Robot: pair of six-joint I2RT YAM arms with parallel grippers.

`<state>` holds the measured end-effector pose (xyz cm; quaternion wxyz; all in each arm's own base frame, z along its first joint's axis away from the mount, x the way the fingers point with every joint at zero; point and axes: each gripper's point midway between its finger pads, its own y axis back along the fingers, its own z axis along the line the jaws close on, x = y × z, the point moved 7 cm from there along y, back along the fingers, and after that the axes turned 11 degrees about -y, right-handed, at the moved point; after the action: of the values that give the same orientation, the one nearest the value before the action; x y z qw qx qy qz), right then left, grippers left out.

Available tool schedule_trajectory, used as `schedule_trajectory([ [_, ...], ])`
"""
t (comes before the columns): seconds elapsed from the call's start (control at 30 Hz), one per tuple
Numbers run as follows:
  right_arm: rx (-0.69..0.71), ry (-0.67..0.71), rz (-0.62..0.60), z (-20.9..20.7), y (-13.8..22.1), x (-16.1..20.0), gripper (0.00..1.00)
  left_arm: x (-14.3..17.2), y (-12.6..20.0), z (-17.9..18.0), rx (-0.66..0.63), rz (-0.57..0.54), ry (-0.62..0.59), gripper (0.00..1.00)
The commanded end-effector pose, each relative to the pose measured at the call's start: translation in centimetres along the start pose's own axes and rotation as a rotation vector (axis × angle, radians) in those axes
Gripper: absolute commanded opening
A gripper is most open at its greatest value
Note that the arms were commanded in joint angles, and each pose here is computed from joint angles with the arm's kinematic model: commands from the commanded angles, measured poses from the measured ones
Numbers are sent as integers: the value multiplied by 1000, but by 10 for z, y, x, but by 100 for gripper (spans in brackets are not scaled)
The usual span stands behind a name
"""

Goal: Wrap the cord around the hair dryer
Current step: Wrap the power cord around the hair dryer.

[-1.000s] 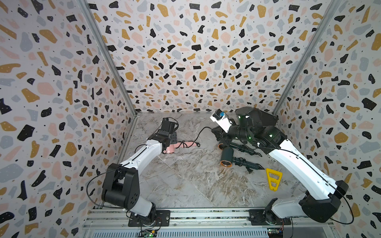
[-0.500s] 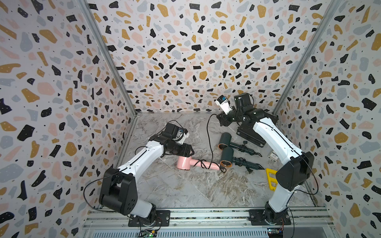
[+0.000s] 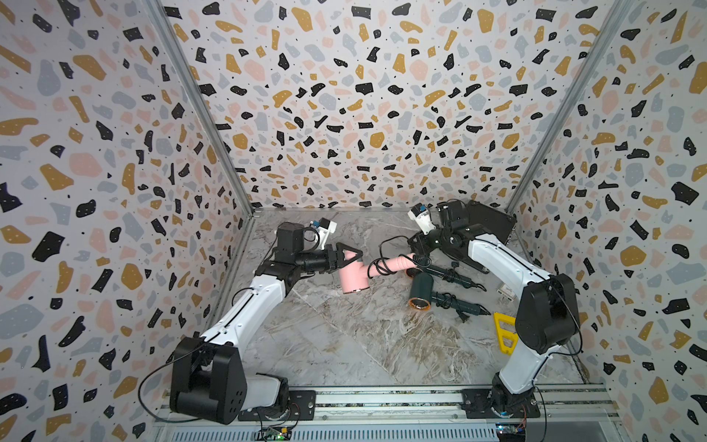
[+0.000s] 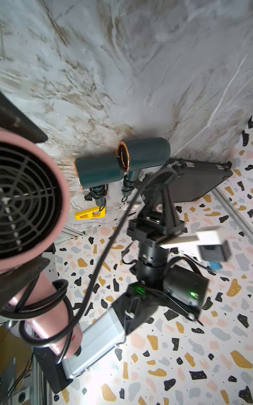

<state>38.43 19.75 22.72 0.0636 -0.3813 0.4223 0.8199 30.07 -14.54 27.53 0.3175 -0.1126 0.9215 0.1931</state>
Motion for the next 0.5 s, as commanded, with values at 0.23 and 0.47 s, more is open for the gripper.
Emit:
schedule_trajectory([
  [0.23, -34, -7, -42, 53, 41, 61, 0, -14, 5, 37, -264, -84, 76, 0],
  [0.47, -15, -9, 103, 90, 46, 115, 0, -9, -5, 76, -359, -112, 177, 0],
])
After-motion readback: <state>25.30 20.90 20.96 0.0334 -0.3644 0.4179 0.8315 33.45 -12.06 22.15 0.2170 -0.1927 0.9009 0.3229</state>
